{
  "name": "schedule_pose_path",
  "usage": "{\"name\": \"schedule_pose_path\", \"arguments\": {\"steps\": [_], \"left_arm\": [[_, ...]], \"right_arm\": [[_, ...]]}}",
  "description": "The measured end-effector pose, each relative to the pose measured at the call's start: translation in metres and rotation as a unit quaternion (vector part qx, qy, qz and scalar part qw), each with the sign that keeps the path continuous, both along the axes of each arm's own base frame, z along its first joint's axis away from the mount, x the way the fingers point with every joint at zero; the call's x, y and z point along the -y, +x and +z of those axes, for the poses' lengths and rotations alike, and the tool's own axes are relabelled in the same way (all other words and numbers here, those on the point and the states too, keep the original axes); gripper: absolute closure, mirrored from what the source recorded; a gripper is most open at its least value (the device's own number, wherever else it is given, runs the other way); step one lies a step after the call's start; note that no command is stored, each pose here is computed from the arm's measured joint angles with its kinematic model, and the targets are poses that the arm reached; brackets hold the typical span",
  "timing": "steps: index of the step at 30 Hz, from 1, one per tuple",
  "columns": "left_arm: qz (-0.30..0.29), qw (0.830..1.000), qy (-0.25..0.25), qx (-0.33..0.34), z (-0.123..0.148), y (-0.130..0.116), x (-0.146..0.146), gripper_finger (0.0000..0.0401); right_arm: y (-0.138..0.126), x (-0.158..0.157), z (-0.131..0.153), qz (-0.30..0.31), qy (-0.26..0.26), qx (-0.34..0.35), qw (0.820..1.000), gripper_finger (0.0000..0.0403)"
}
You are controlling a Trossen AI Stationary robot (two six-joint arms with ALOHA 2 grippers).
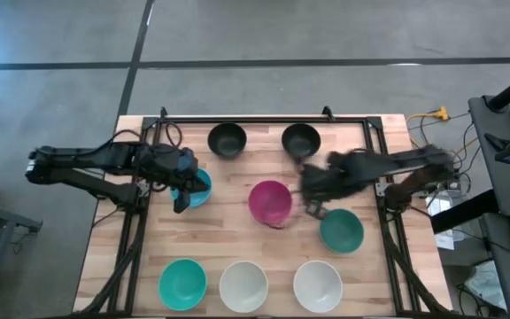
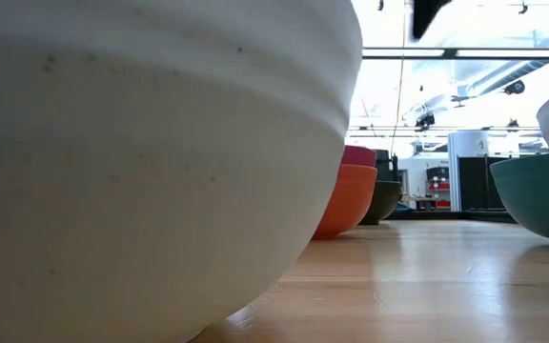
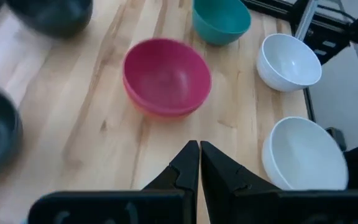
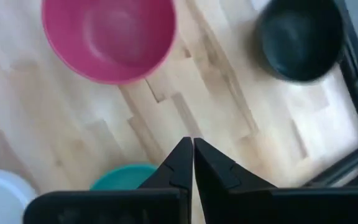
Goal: Nest bowls inside each other
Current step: Stack the green bowl on the pink bowl
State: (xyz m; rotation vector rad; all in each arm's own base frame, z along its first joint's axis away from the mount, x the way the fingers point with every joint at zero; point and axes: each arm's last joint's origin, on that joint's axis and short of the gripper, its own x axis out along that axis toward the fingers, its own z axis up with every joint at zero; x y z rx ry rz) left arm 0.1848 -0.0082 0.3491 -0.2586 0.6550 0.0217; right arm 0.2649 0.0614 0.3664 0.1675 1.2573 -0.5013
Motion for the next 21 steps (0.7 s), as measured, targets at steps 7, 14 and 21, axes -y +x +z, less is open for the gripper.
{"name": "schedule_pose_path", "arguments": {"steps": [7, 14, 21], "left_arm": [[-0.040, 0.994, 0.060, 0.082, 0.005, 0.030, 0.001, 0.0401], [-0.026, 0.990, 0.040, 0.134, 0.015, 0.042, 0.002, 0.0401], [0.013, 0.986, 0.018, 0.168, 0.037, 0.013, -0.006, 0.0401]], "right_arm": [[-0.087, -0.018, 0.006, -0.092, -0.015, 0.193, 0.977, 0.0394], [-0.121, -0.011, -0.043, -0.123, 0.123, 0.301, 0.938, 0.0394], [-0.132, 0.014, -0.100, -0.145, 0.212, 0.206, 0.944, 0.0345]]}}
